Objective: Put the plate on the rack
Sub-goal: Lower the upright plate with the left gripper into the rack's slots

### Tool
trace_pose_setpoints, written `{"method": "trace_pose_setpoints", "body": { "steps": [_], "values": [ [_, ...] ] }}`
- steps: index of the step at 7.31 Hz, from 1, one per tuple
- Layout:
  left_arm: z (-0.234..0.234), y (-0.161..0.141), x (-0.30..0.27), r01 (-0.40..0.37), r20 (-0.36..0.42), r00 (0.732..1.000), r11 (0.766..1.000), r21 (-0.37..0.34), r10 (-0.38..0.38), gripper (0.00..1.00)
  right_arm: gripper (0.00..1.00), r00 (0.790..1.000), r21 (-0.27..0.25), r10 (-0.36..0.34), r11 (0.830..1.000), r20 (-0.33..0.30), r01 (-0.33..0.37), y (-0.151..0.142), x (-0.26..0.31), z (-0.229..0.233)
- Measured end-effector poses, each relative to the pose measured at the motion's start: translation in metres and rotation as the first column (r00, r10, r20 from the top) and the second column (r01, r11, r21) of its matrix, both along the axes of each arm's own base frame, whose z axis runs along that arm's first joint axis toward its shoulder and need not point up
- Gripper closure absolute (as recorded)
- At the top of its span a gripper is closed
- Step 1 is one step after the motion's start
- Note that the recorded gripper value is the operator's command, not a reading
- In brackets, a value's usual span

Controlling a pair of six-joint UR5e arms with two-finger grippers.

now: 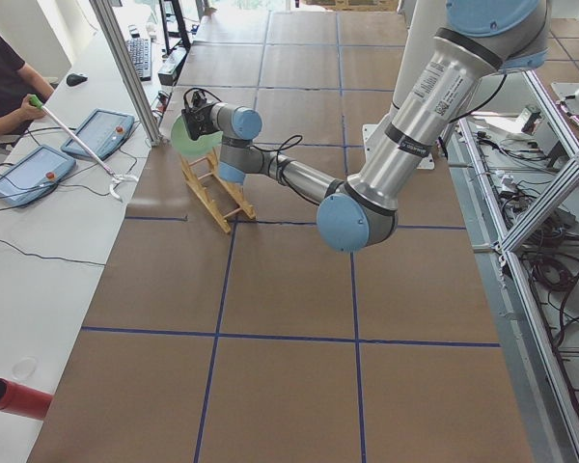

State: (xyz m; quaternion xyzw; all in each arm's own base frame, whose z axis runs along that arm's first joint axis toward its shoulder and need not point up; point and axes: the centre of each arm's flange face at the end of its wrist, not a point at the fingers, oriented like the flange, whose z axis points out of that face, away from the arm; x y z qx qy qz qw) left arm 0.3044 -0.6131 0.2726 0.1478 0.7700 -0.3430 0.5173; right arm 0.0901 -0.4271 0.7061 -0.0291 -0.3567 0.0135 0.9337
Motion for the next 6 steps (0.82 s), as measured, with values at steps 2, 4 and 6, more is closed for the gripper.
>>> {"method": "trace_pose_setpoints", "body": {
  "steps": [2, 4, 6],
  "values": [
    [0.01, 0.002, 0.004, -0.002, 0.029, 1.0, 1.0, 0.005, 0.001, 1.0, 0.0, 1.0, 0.0, 0.0, 1.0, 0.0, 0.0, 0.0, 0.0, 0.0],
    [0.018, 0.001, 0.007, 0.0, 0.054, 0.999, 1.0, -0.003, 0.0, 1.0, 0.0, 1.0, -0.001, 0.0, 1.0, 0.0, 0.0, 0.0, 0.0, 0.0],
    [0.028, -0.004, 0.012, -0.001, 0.071, 0.997, 1.0, -0.023, 0.002, 1.0, 0.0, 1.0, -0.001, 0.0, 1.0, 0.0, 0.0, 0.0, 0.0, 0.0]
  ]
}}
